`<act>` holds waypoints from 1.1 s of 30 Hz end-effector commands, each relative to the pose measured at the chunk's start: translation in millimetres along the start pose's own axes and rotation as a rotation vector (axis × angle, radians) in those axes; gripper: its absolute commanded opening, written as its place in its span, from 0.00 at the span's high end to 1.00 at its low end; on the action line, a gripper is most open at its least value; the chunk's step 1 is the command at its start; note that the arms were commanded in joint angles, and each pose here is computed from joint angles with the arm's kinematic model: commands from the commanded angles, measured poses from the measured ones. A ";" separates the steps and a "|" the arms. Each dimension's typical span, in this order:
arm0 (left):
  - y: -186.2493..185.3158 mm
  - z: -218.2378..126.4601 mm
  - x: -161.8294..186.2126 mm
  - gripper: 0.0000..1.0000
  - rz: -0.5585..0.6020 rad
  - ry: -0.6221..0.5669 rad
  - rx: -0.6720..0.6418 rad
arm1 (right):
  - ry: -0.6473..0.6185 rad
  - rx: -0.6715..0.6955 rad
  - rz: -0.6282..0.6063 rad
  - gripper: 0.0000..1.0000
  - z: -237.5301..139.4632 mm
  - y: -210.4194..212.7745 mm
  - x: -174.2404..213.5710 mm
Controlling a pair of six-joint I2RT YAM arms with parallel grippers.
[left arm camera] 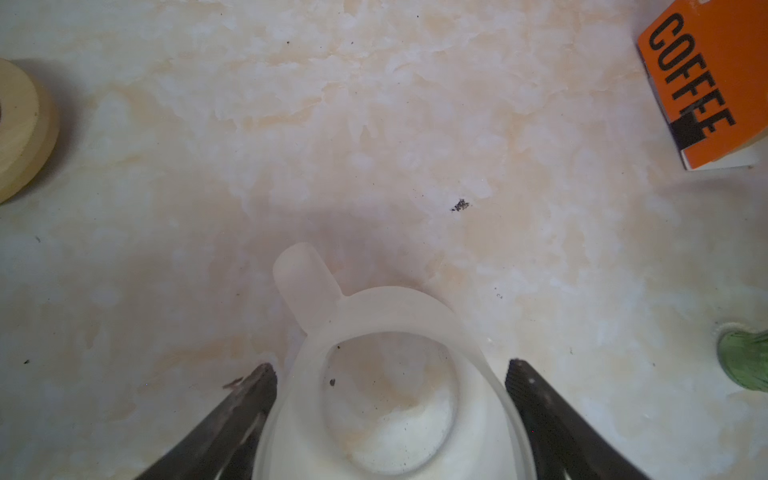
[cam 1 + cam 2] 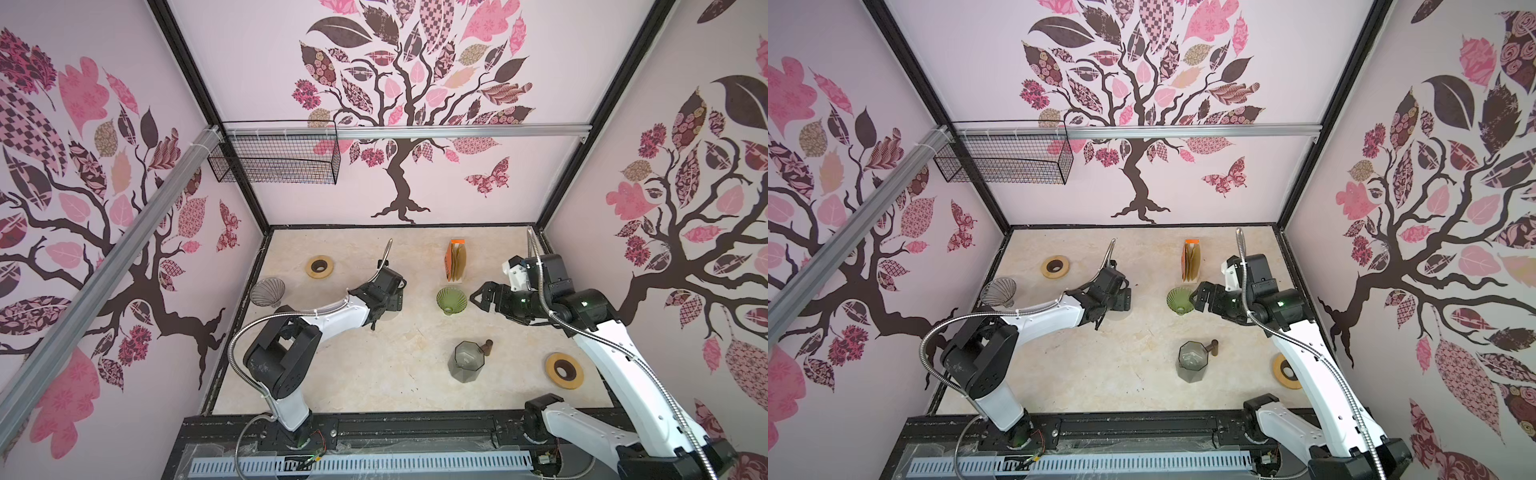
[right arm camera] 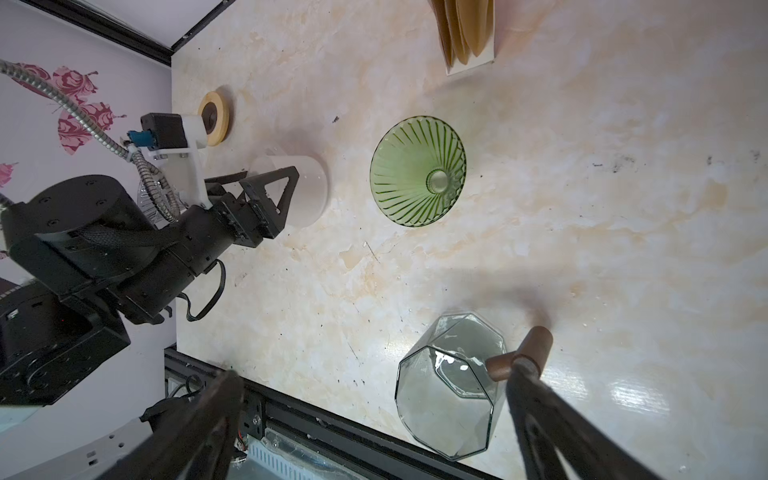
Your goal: Place the coffee filter in the dripper
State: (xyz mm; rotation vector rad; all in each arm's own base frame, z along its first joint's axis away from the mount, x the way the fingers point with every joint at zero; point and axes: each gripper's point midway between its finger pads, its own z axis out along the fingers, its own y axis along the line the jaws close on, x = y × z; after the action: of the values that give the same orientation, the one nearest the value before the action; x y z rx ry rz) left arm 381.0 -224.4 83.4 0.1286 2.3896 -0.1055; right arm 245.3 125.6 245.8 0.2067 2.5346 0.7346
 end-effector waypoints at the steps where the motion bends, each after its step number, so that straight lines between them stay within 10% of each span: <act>1: 2.9 -7.0 3.7 0.14 -0.052 -0.007 0.012 | -0.020 -0.028 -0.015 0.00 -7.2 8.3 -1.9; 20: 19.8 -97.9 -65.7 0.02 -0.099 -0.241 0.044 | -0.081 -0.028 -0.022 0.00 -16.6 13.4 -15.0; 33: 133.4 -104.4 -104.5 0.02 -0.867 -0.309 0.042 | -0.129 -0.049 -0.016 0.00 -21.7 18.8 -23.7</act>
State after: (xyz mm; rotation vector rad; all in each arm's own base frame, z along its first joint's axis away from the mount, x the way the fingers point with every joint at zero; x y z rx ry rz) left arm 395.8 -93.7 227.2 -0.6150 2.0434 -0.3837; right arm 255.3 125.4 257.0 0.2211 2.4724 0.7377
